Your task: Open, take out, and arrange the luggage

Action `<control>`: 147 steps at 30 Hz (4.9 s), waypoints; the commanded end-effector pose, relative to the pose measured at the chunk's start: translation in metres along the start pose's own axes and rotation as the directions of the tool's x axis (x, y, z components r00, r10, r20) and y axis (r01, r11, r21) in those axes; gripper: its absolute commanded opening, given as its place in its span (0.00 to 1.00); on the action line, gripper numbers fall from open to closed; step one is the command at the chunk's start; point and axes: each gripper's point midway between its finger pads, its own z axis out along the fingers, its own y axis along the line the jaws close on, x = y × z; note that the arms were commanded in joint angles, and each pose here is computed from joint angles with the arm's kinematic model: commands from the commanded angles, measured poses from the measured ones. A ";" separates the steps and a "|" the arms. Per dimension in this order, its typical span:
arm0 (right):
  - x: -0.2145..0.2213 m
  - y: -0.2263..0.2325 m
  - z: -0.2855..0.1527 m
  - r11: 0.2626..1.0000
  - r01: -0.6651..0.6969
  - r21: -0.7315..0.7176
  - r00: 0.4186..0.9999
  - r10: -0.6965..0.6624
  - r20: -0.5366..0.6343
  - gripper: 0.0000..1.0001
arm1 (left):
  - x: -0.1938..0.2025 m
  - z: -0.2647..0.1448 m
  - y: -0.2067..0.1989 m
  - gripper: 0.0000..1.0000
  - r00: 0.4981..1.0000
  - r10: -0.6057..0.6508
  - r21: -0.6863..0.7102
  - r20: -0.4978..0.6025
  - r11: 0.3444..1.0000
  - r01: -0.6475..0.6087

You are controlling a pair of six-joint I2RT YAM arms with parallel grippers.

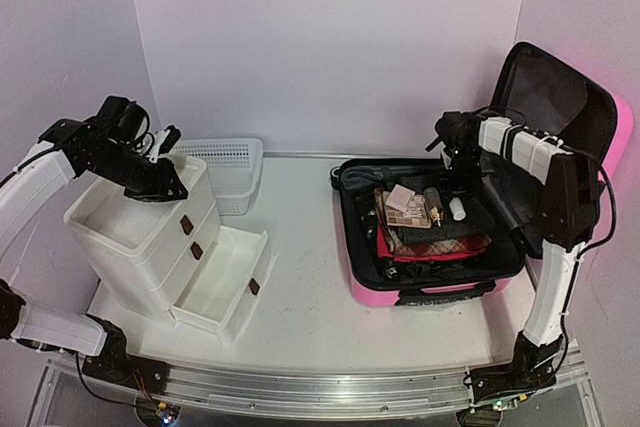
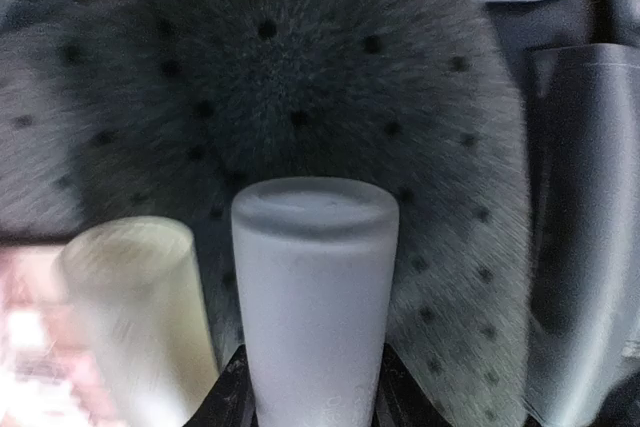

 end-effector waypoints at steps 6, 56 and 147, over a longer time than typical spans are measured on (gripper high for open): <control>-0.013 0.067 -0.177 0.852 0.406 -0.329 0.819 -0.180 0.545 0.06 | 0.028 0.023 -0.001 0.09 0.990 -0.021 0.027 -0.139 0.999 0.025; 0.165 0.533 -0.092 -0.576 0.430 0.695 -0.900 -0.209 0.384 0.00 | 0.043 0.017 -0.029 0.06 0.988 -0.028 0.201 -0.149 0.978 0.058; 0.178 0.481 -0.145 0.360 0.928 -0.094 0.158 -0.154 0.975 0.85 | 0.045 0.029 -0.021 0.09 0.987 -0.012 0.173 -0.158 0.984 0.040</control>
